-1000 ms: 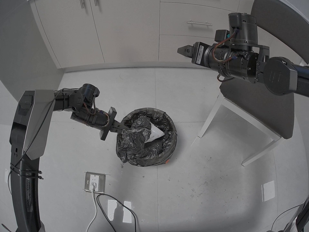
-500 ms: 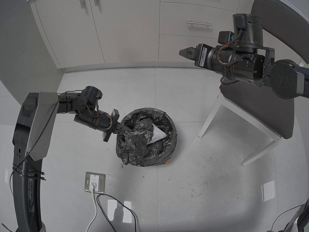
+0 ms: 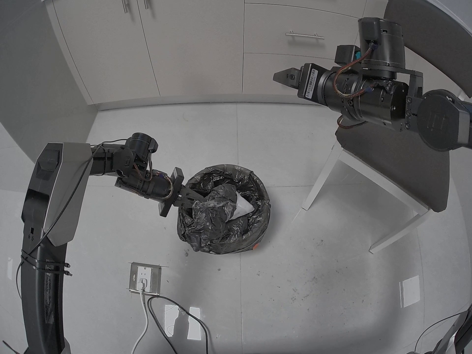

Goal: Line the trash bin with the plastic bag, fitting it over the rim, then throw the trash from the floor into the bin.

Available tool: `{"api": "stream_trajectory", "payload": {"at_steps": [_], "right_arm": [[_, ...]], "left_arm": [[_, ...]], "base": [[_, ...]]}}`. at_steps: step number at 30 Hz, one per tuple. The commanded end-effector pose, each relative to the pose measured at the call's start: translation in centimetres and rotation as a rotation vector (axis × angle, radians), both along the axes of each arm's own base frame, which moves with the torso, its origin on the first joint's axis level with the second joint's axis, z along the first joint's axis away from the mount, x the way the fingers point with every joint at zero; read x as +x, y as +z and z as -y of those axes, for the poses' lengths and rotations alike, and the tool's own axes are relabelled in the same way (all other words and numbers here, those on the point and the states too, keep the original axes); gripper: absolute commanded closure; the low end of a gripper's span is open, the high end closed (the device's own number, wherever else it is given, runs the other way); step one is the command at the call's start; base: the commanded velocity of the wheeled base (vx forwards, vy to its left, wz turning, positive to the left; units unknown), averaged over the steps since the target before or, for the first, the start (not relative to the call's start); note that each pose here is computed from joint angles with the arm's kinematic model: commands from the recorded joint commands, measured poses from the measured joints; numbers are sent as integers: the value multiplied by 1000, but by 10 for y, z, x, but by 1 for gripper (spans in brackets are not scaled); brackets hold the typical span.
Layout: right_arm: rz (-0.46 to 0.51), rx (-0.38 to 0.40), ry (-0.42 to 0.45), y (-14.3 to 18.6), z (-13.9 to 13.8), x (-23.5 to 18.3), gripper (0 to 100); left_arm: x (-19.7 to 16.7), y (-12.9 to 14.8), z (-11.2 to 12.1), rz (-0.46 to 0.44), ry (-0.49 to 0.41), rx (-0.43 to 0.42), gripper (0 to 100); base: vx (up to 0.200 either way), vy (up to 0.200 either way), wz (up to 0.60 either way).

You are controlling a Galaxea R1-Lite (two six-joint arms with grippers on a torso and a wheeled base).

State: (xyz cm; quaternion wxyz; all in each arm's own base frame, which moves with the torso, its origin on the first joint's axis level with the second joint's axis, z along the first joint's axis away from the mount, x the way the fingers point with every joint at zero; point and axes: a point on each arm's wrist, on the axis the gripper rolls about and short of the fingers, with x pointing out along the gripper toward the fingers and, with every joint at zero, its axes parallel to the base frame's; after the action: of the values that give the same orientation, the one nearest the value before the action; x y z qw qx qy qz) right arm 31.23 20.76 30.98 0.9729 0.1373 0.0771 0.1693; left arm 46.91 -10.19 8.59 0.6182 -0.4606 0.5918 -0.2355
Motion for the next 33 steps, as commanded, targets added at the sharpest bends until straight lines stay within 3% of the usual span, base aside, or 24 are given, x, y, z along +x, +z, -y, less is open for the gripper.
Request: {"api": "stream_trajectory", "payload": {"at_steps": [1,6,13,24,25,33], "right_arm": [[-2,4,2,0,0,-1,0],[0,6,2,1,1,-2,0],[4,9,2,3,3,-5,0],[8,11,5,4,2,-6,0],[13,15,3,4,2,-6,0],[54,37,-1,5,-5,-9,0]], "left_arm": [[0,0,-1,3,3,1,0],[5,0,0,41,9,-9,0],[11,4,-4,21,75,-37,0],[10,5,0,23,80,-29,0],[11,3,0,28,89,-16,100],[8,5,26,81,109,66,100]], "base": [[0,0,0],[0,0,0],[0,0,0],[0,0,0],[0,0,0],[0,0,0]]}}
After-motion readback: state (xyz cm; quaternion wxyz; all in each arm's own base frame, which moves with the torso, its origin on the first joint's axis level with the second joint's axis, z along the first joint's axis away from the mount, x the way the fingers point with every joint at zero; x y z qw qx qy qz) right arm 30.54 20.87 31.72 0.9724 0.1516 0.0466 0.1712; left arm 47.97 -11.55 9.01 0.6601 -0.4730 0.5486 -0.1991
